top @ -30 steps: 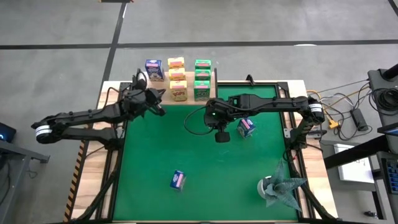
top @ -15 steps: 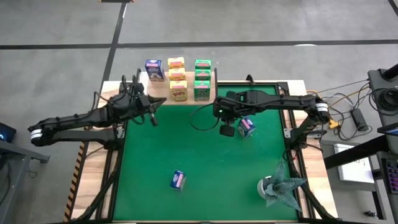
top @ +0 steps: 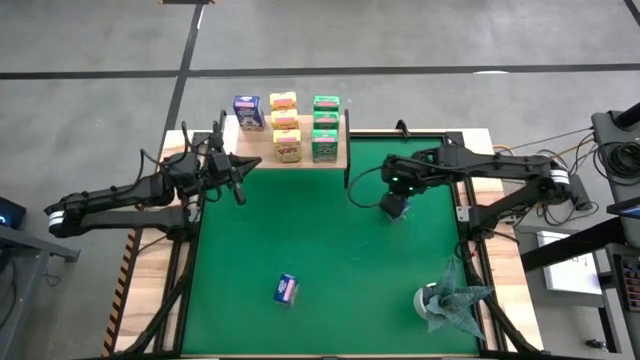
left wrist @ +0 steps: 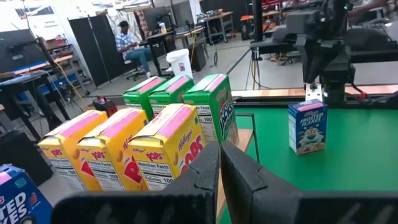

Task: Stack cereal on shelf
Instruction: Put the top blue cereal box on the shelf aligned with the other blue cereal box

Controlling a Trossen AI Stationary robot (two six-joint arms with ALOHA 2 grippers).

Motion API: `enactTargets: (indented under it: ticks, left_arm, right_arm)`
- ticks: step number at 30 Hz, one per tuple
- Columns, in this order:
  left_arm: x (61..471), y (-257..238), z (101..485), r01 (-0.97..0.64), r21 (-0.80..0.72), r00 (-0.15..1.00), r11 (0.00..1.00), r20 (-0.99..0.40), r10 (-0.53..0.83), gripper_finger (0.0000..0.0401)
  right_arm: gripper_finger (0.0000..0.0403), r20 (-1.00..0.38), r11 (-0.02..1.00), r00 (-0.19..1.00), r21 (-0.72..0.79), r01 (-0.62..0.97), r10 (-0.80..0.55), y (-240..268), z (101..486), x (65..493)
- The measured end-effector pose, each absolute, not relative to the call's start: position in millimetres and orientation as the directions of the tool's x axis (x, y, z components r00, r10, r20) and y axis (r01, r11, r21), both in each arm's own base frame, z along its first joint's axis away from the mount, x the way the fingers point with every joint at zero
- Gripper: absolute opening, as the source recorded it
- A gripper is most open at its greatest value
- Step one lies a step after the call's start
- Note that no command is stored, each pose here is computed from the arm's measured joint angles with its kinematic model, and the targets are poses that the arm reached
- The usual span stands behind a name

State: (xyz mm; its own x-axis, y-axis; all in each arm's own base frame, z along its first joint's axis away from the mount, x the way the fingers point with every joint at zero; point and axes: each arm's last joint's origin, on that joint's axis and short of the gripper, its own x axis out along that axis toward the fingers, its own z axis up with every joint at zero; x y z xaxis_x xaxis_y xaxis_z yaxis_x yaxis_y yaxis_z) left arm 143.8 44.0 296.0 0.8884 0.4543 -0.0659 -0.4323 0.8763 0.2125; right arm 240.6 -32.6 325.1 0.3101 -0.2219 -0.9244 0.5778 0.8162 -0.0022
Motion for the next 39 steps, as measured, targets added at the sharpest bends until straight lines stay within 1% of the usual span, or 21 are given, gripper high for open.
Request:
enactTargets:
  ticks: [2, 4, 9, 13, 16, 18, 21, 24, 29, 36, 39]
  left_arm:
    - [144, 44, 296, -0.432, 0.212, 0.889, 0.876, -0.065, 0.454, 0.0]
    - [144, 44, 296, -0.432, 0.212, 0.889, 0.876, -0.065, 0.454, 0.0]
    - [144, 44, 296, -0.432, 0.213, 0.889, 0.876, -0.065, 0.454, 0.0]
    - [144, 44, 296, -0.432, 0.213, 0.888, 0.876, -0.067, 0.454, 0.0]
    - [144, 44, 296, -0.431, 0.219, 0.888, 0.875, -0.066, 0.454, 0.0]
    - [144, 44, 296, -0.431, 0.221, 0.888, 0.875, -0.066, 0.454, 0.0]
    - [144, 44, 296, -0.431, 0.223, 0.888, 0.875, -0.067, 0.454, 0.0]
    - [145, 44, 296, -0.43, 0.223, 0.888, 0.875, -0.068, 0.454, 0.0]
    - [145, 44, 296, -0.43, 0.224, 0.888, 0.875, -0.068, 0.454, 0.0]
    - [145, 44, 296, -0.43, 0.224, 0.888, 0.875, -0.069, 0.454, 0.0]
    - [145, 44, 296, -0.43, 0.224, 0.888, 0.875, -0.069, 0.454, 0.0]
  right_arm:
    - [0.0039, -0.931, 0.775, 0.294, 0.018, 0.632, -0.218, -31, 321, 229]
    - [0.0067, -0.938, 0.725, 0.272, 0.034, 0.688, -0.214, -30, 317, 221]
    - [0.0158, -0.953, 0.649, 0.219, 0.032, 0.76, -0.21, -29, 300, 213]
    - [0.0221, -0.963, 0.64, 0.177, 0.006, 0.768, -0.204, -30, 284, 215]
    - [0.0255, -0.968, 0.644, 0.152, -0.015, 0.765, -0.202, -30, 276, 215]
    - [0.0272, -0.966, 0.648, 0.161, -0.009, 0.761, -0.203, -30, 272, 216]
    - [0.0289, -0.964, 0.663, 0.17, -0.008, 0.749, -0.204, -30, 269, 217]
    - [0.0296, -0.958, 0.671, 0.2, 0.009, 0.742, -0.208, -30, 268, 220]
    - [0.0297, -0.945, 0.676, 0.244, 0.036, 0.736, -0.215, -31, 264, 225]
    - [0.0297, -0.951, 0.666, 0.205, -0.002, 0.746, -0.233, -31, 248, 221]
    - [0.0291, -0.948, 0.665, 0.217, 0.006, 0.746, -0.235, -31, 245, 222]
